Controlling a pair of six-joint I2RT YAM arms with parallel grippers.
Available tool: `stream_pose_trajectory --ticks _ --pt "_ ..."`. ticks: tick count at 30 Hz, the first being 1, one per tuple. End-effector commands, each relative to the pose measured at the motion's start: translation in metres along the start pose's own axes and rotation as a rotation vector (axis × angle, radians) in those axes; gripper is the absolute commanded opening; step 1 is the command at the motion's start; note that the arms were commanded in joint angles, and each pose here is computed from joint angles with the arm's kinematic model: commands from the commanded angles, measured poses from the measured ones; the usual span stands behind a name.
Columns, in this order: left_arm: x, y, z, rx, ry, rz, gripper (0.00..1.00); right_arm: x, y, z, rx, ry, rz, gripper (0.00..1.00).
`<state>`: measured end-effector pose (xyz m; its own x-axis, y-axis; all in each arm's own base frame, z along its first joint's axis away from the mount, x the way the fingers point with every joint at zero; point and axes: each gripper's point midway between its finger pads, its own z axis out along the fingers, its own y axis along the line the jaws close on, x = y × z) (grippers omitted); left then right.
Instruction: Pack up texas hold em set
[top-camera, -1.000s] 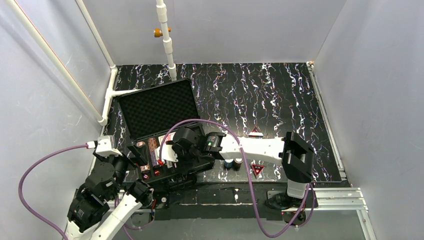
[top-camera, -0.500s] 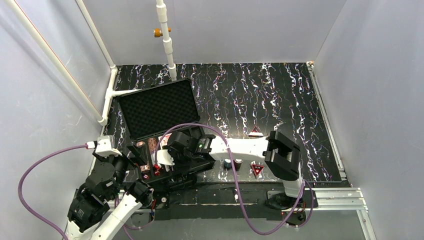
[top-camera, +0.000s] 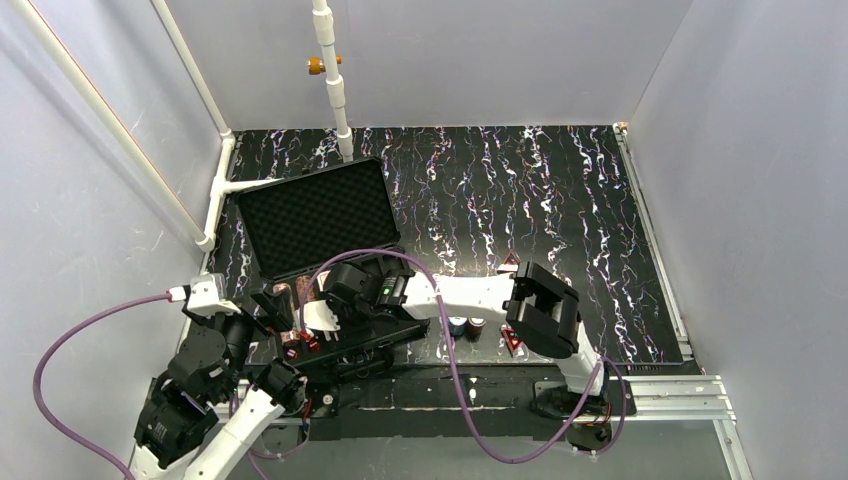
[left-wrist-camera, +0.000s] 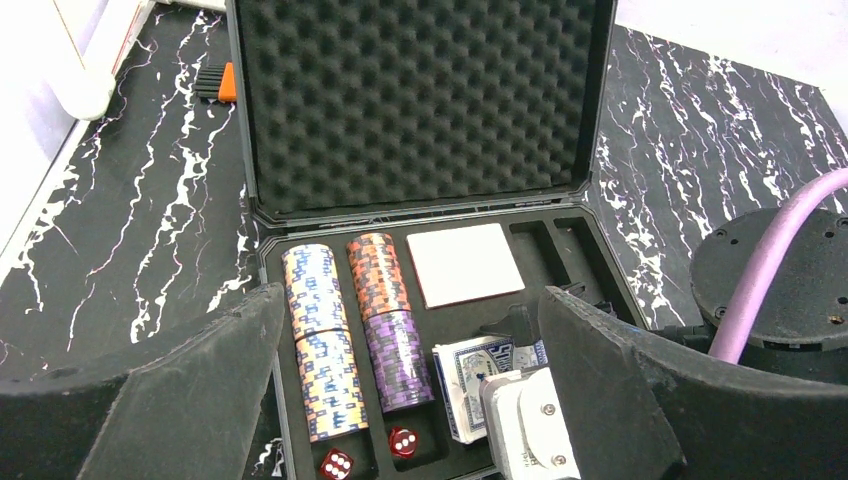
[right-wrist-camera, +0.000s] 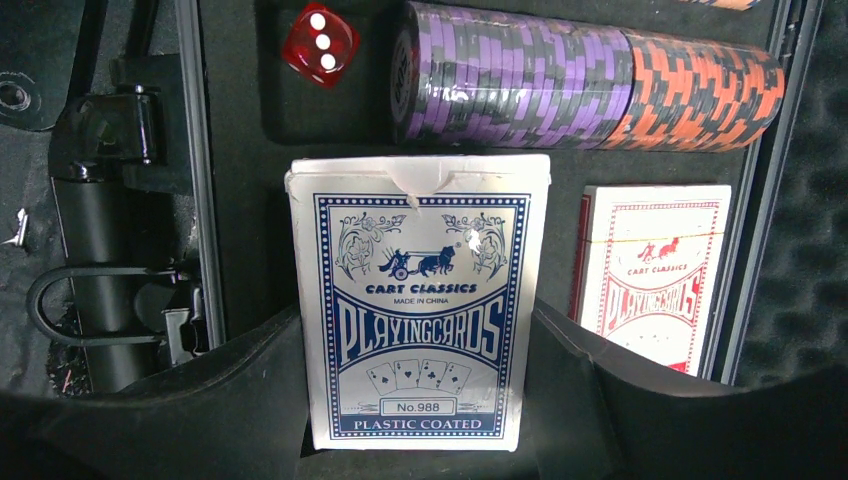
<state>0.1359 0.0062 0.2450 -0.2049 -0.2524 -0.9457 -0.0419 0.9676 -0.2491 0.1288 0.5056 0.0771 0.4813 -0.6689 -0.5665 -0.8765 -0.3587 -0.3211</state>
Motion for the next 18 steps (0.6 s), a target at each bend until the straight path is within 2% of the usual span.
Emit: stream_pose_trajectory --ticks 1,10,18 --pt "-0.004 0.004 0.001 -0.020 -0.027 0.000 0.98 -0.012 -0.013 -0.001 0.029 -0.020 -0.020 0.29" --pt "-0.004 0.003 0.002 -0.019 -0.029 0.003 0.98 0.013 -0.001 -0.006 -0.019 0.098 -0.006 0.29" --pt "-0.003 0.003 0.002 -0.023 -0.027 0.007 0.98 0.015 0.011 -0.009 -0.080 0.111 0.019 0.26"
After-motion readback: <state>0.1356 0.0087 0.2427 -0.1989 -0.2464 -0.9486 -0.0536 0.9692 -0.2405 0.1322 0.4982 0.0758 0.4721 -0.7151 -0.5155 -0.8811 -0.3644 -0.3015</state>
